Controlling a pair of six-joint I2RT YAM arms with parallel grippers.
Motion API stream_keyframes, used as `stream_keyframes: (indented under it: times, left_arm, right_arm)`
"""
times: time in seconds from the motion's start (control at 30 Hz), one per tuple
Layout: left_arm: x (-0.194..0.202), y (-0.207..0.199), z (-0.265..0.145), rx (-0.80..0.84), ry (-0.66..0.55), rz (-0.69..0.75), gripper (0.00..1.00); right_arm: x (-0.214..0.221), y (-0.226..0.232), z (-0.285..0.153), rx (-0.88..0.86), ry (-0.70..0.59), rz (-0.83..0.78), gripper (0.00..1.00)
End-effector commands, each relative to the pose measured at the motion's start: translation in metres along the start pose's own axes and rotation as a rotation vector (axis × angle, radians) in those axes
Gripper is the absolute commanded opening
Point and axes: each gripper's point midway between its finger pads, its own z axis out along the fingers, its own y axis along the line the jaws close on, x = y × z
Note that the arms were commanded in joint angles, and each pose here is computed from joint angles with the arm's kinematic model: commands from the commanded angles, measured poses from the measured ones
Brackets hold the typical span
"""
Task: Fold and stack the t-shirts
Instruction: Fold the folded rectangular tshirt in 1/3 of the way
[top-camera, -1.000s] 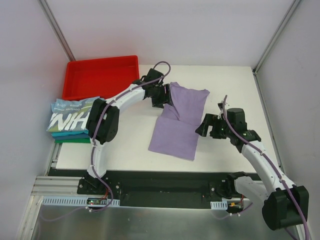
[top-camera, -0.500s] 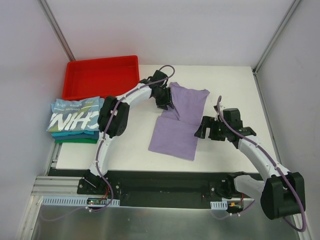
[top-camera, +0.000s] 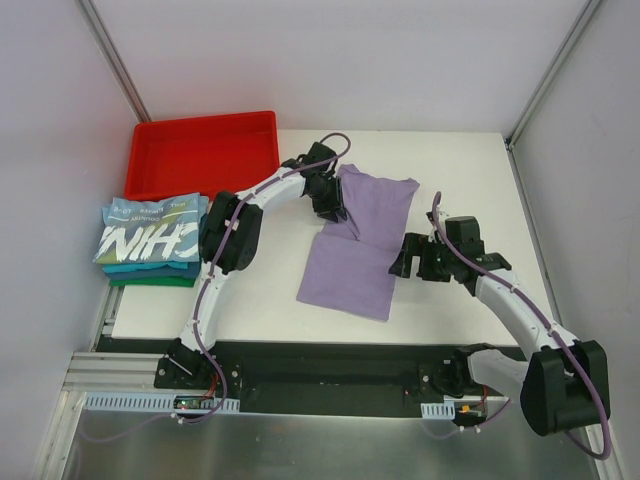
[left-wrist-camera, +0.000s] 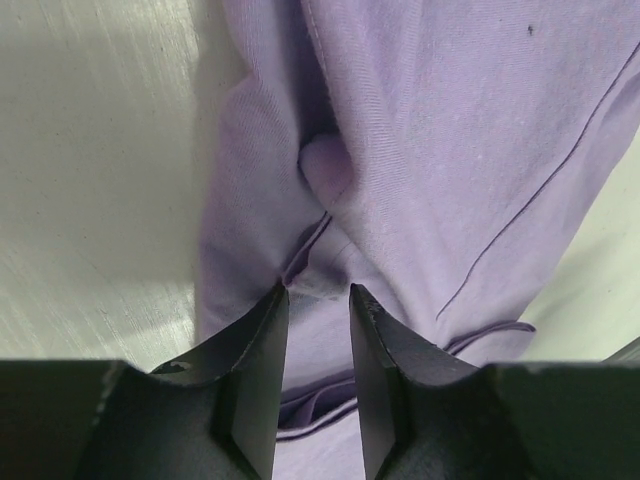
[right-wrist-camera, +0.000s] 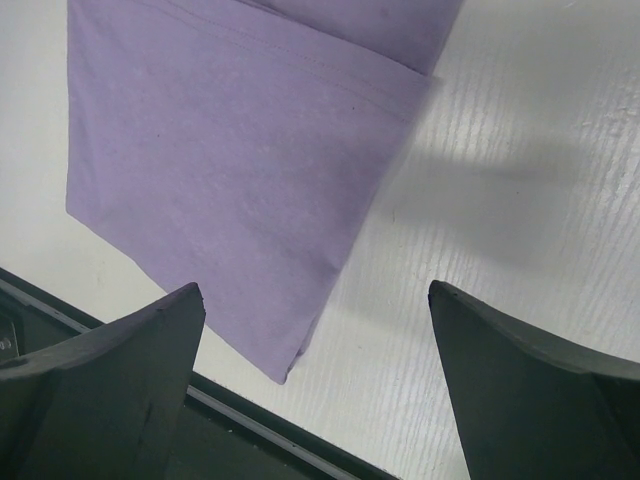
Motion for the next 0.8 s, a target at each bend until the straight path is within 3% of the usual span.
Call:
stream_keyframes:
  times: [0.0, 0.4, 0.77]
  left_arm:
    - [-0.009, -0.020, -0.013, 0.043, -0.015, -0.002, 0.29]
    - [-0.011, -0.035, -0.017, 0.062, -0.034, 0.032, 0.29]
    - [-0.007, -0.015, -0.002, -0.006, -0.021, 0.018, 0.12]
  right_arm:
    - [-0.001, -0.001, 0.002, -0.003, 0.000, -0.014, 0.96]
    - [0.000, -0.009, 0.000, 0.036, 0.006, -0.020, 0.96]
    - [0.001, -0.012, -0.002, 0.058, 0.010, -0.012, 0.96]
